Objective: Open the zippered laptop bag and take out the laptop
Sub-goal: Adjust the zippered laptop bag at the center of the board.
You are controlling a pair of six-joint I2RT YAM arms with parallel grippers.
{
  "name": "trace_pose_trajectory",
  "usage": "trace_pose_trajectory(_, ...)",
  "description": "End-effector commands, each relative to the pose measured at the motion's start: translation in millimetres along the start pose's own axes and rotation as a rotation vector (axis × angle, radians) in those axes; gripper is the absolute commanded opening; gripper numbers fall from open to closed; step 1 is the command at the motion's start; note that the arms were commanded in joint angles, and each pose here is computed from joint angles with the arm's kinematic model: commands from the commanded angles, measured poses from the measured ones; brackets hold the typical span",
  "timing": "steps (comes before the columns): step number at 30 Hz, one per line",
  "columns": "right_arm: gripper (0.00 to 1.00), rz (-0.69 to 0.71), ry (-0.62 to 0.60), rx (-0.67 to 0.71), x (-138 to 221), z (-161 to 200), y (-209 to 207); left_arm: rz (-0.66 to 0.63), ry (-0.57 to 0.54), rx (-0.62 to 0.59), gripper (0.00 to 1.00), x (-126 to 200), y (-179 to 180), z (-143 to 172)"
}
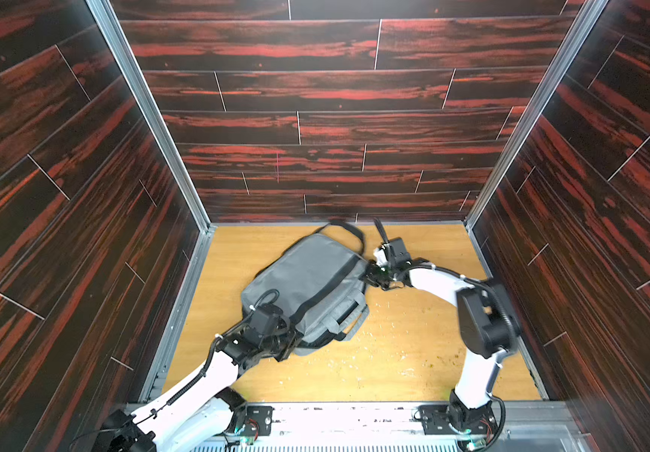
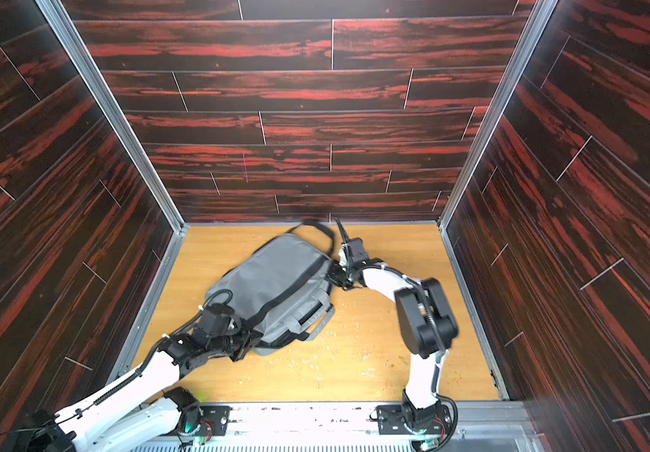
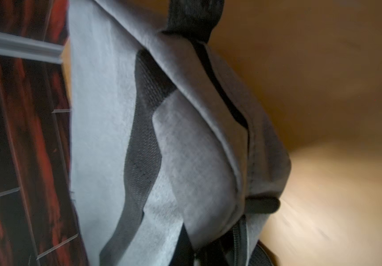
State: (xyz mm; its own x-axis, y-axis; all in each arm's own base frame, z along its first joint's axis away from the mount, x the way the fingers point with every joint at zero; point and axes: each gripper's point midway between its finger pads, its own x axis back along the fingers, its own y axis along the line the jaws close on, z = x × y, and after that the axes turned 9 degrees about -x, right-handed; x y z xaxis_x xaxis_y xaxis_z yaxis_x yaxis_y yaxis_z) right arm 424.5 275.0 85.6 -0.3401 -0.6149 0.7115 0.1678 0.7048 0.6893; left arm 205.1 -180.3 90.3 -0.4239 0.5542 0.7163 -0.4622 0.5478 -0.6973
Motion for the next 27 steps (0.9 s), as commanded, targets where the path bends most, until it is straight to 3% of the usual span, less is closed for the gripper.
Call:
trace_pose_trajectory(1,0.05,-0.091,0.05,0.153,-26,-9,40,-0.037,0.019,0.064,0.0,-9,13,14)
trace_pose_trajectory(8,0.05,-0.157,0.149,0.23,-78,-4,77,-0.013,-0.059,0.157,0.0,-15,12,15)
trace_pose_trajectory(16,0.04,-0.2,0.209,0.268,-117,8,100,-0.056,-0.073,0.148,0.02,-21,15,14)
trace_pose_trajectory(22,0.09,-0.188,0.206,0.285,-123,4,103,-0.119,-0.11,0.138,0.14,-20,35,9)
trace_pose_trajectory(25,0.26,-0.196,0.192,0.299,-117,-1,111,-0.136,-0.136,0.115,0.34,-11,35,5)
trace_pose_trajectory(27,0.34,-0.197,0.18,0.312,-111,-5,116,-0.155,-0.148,0.084,0.42,-5,33,3)
